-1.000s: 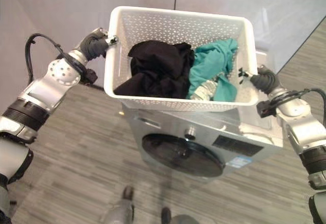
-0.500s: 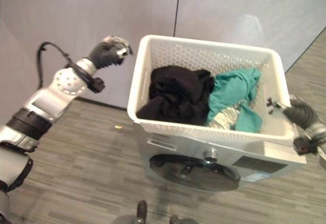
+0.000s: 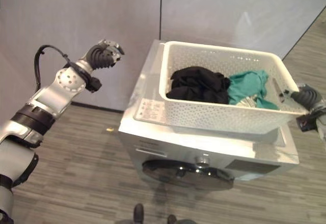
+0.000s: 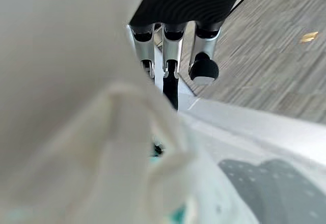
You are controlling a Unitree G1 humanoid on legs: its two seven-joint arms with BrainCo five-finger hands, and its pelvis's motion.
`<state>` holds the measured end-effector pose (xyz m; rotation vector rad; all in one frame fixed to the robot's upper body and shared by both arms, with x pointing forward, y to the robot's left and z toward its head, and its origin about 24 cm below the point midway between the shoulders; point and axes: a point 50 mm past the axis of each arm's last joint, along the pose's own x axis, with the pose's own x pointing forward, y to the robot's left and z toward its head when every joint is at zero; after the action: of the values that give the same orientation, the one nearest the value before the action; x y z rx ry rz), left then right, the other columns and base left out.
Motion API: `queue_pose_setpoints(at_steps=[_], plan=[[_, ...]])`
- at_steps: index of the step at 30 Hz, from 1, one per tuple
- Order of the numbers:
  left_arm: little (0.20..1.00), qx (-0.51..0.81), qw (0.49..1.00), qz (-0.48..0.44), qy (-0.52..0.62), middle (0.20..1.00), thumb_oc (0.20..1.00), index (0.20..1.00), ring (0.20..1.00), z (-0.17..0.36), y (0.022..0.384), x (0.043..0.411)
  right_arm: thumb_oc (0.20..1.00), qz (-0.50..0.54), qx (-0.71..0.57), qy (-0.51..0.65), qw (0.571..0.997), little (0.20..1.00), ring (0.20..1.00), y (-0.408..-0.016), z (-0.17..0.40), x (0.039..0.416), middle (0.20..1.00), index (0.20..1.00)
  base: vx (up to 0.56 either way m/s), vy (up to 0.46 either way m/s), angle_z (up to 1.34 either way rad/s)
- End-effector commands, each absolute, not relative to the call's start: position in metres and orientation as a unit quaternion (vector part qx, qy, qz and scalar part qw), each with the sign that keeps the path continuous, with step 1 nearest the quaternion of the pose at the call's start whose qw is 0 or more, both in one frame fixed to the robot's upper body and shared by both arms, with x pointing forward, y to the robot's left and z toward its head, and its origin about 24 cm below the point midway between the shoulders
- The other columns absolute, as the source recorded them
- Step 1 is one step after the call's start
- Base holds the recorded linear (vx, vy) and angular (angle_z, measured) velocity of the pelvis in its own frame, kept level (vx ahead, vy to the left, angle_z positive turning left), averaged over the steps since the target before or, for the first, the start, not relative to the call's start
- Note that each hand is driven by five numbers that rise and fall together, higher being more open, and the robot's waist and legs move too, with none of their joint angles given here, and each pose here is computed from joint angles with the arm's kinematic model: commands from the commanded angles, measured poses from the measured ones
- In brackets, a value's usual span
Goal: Grab the laundry basket,head to the washer,open it,put in the laundry and shut it.
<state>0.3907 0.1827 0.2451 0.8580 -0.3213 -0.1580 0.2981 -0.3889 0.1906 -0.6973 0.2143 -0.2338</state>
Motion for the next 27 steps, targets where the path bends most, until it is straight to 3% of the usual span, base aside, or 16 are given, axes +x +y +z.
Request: queue_pose_setpoints(at_steps=[1,2,3,8,18,24,27], plan=[[0.410,0.368,0.899,-0.031,-0.234,0.410,0.410,0.410,0.410,0.301,0.180,0.392,1.000,-0.132,-0.400,0.018,0.907,1.000,1.000,-0.388,0.255,0.291,1.000,1.000,0.01,-0.022,0.13],[0.573,0.361,0.902,-0.028,-0.235,0.573,0.573,0.573,0.573,0.302,0.180,0.392,1.000,-0.127,-0.406,0.025,0.905,1.000,1.000,-0.388,0.252,0.290,1.000,1.000,0.04,-0.015,0.06],[1.000,0.353,0.908,-0.028,-0.223,1.000,1.000,1.000,1.000,0.298,0.184,0.394,1.000,-0.119,-0.412,0.029,0.903,1.000,1.000,-0.386,0.251,0.289,1.000,1.000,0.01,-0.015,0.06],[1.000,0.344,0.915,-0.029,-0.210,1.000,1.000,1.000,1.000,0.296,0.185,0.397,1.000,-0.142,-0.427,0.049,0.892,1.000,1.000,-0.398,0.255,0.285,1.000,1.000,0.00,0.001,0.10],[1.000,0.373,0.906,-0.038,-0.196,1.000,1.000,1.000,1.000,0.297,0.179,0.402,1.000,-0.247,-0.479,0.176,0.824,1.000,1.000,-0.460,0.261,0.245,1.000,1.000,-0.01,-0.013,0.08],[1.000,0.353,0.911,0.012,-0.214,1.000,1.000,1.000,1.000,0.309,0.209,0.394,1.000,-0.357,-0.326,0.128,0.866,1.000,1.000,-0.491,0.260,0.222,1.000,1.000,-0.01,-0.011,0.01],[1.000,0.308,0.916,0.060,-0.251,1.000,1.000,1.000,1.000,0.313,0.237,0.376,1.000,-0.430,-0.250,0.097,0.862,1.000,1.000,-0.512,0.258,0.191,1.000,1.000,-0.01,-0.010,-0.01]])
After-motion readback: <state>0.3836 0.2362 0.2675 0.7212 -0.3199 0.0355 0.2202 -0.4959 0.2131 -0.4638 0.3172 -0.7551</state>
